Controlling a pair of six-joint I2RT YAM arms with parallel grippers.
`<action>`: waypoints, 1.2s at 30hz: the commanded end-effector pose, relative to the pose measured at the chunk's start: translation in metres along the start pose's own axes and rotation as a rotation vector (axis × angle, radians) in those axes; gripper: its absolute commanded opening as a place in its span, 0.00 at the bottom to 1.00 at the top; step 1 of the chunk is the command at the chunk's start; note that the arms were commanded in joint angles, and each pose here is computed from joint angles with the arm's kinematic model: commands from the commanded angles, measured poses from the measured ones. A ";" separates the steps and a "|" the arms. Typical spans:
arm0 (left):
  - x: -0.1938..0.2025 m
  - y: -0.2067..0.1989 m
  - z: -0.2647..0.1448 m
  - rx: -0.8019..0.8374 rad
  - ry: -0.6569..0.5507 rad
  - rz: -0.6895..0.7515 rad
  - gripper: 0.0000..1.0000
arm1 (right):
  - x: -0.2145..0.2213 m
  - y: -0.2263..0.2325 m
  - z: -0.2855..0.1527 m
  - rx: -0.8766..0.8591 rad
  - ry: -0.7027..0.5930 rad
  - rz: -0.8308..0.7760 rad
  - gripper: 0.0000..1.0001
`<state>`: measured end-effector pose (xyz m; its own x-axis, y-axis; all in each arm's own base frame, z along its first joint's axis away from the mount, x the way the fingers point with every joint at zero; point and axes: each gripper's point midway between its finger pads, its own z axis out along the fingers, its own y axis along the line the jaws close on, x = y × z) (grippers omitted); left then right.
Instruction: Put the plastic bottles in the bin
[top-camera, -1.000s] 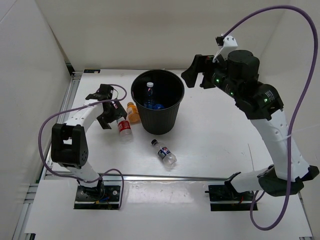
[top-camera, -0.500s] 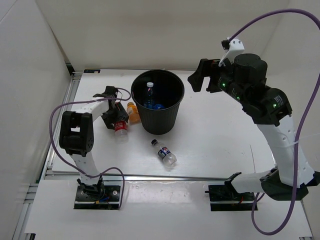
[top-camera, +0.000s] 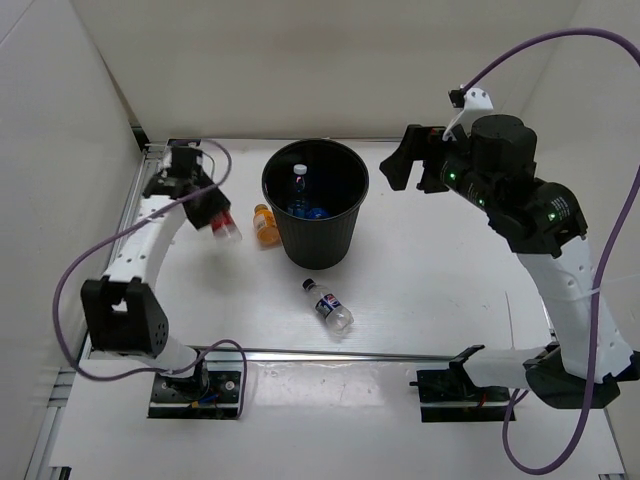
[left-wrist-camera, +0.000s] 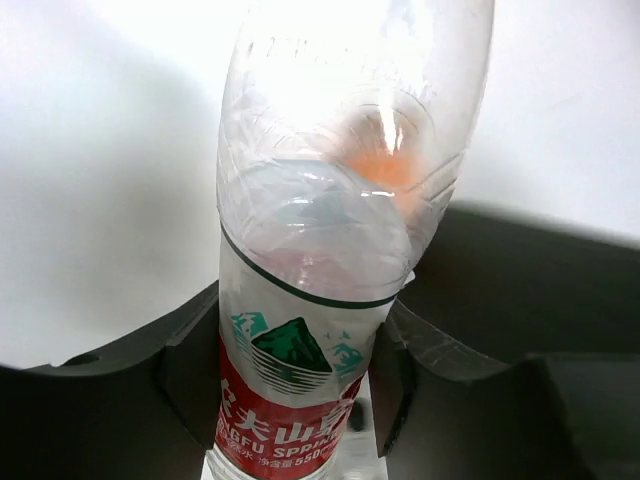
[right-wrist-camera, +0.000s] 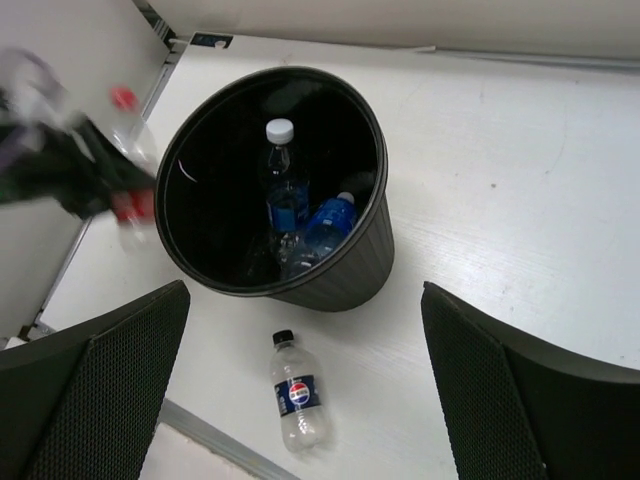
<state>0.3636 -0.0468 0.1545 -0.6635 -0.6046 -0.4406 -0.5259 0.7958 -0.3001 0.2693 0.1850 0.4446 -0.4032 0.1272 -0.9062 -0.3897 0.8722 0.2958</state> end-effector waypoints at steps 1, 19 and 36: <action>-0.085 -0.044 -0.106 0.187 -0.306 -0.065 0.39 | -0.002 0.007 -0.003 -0.041 -0.024 0.039 1.00; -0.003 -0.278 -0.190 0.791 -0.202 0.391 0.48 | 0.021 -0.021 -0.011 0.055 -0.039 0.162 1.00; -0.047 -0.222 -0.226 0.547 -0.530 0.366 1.00 | 0.150 -0.031 -0.030 -0.021 0.152 0.066 1.00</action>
<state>0.4114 -0.2505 0.3815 -0.4952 -0.2835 -0.8212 0.1671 0.8965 -0.4102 0.2070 0.1513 0.3132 -0.5749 0.1568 -0.8031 -0.2836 0.8825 0.3753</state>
